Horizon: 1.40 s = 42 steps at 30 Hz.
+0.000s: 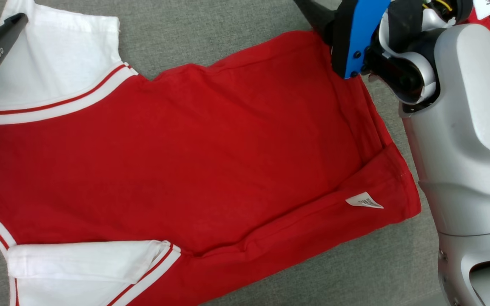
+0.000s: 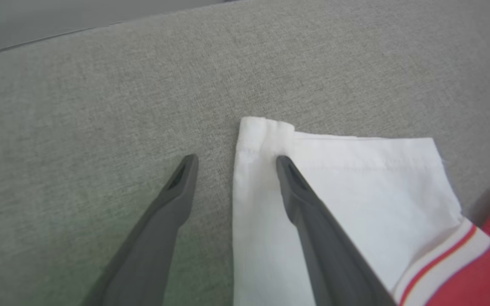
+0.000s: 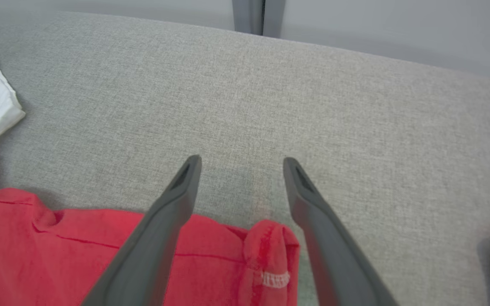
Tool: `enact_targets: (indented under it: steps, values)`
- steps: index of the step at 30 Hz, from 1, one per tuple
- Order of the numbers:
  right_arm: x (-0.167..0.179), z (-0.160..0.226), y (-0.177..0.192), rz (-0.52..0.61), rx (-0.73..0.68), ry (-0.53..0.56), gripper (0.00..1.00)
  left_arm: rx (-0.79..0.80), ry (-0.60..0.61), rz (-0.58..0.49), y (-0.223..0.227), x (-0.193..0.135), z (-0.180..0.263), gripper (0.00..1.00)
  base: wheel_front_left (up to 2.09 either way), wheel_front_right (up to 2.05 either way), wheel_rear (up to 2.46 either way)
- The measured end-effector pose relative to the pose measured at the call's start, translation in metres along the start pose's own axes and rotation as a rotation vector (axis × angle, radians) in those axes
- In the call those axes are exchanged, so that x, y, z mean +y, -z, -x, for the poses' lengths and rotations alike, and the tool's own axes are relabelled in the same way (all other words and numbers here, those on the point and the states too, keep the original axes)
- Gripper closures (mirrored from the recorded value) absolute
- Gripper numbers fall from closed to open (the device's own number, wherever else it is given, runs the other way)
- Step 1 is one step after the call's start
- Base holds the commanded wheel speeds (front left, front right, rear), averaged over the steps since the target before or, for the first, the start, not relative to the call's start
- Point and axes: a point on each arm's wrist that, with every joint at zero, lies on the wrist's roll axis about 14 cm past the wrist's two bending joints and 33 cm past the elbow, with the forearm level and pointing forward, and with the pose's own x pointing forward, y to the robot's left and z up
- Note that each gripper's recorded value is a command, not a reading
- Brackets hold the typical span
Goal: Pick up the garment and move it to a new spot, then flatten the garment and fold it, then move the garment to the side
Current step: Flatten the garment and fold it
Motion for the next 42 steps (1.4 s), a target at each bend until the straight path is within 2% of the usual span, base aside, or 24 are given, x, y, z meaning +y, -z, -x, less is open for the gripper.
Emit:
enact_targets:
  steps: [1, 2, 3, 4, 5, 13, 19, 24, 25, 26, 27, 33, 42]
  values:
    - [0.0, -0.001, 0.002, 0.0, 0.006, -0.001, 0.0, 0.003, 0.009, 0.009, 0.001, -0.001, -0.002, 0.0, 0.0, 0.0, 0.0]
    - [0.0, -0.002, 0.004, 0.002, 0.013, 0.0, 0.0, 0.005, 0.016, 0.014, 0.002, -0.003, -0.003, 0.08, 0.0, 0.0, 0.0]
    - [0.0, -0.003, 0.006, 0.004, 0.023, 0.0, 0.0, 0.013, 0.02, 0.016, 0.004, -0.004, -0.005, 0.31, 0.0, 0.0, 0.0]
    - [-0.001, -0.003, 0.008, 0.004, 0.031, 0.002, 0.0, 0.022, 0.024, 0.02, 0.007, -0.004, -0.006, 0.67, 0.0, 0.0, 0.0]
    - [-0.001, -0.004, 0.009, 0.004, 0.039, 0.002, 0.0, 0.031, 0.028, 0.023, 0.008, -0.005, -0.007, 1.0, 0.0, 0.0, 0.0]
    - [-0.005, -0.008, 0.026, 0.071, 0.14, 0.042, 0.0, 0.007, 0.02, 0.028, 0.009, -0.002, -0.007, 1.0, 0.0, 0.0, 0.0]
    - [-0.026, -0.004, 0.04, 0.188, 0.246, 0.139, 0.0, -0.024, 0.012, 0.024, 0.01, -0.001, -0.001, 1.0, 0.0, 0.0, 0.0]
    - [-0.028, -0.001, 0.055, 0.186, 0.291, 0.14, 0.0, -0.051, 0.01, 0.026, 0.011, -0.001, 0.004, 1.0, 0.0, 0.0, 0.0]
    - [-0.028, 0.0, 0.057, 0.183, 0.295, 0.139, 0.5, -0.061, 0.007, 0.027, 0.011, 0.0, 0.005, 1.0, 0.0, 0.0, 0.0]
    - [-0.028, 0.0, 0.059, 0.18, 0.292, 0.136, 0.69, -0.076, 0.003, 0.026, 0.01, 0.0, 0.006, 1.0, 0.0, 0.0, 0.0]
    - [-0.028, -0.001, 0.059, 0.18, 0.28, 0.133, 1.0, -0.095, 0.003, 0.029, 0.008, 0.001, 0.008, 1.0, 0.0, 0.0, 0.0]
    - [-0.032, -0.004, 0.06, 0.109, 0.191, 0.129, 1.0, -0.228, -0.009, 0.066, 0.003, 0.003, 0.021, 1.0, 0.0, 0.0, 0.0]
    - [-0.024, 0.015, 0.038, -0.095, -0.073, 0.08, 1.0, -0.543, 0.0, 0.238, 0.005, -0.005, 0.069, 1.0, 0.0, 0.0, 0.0]
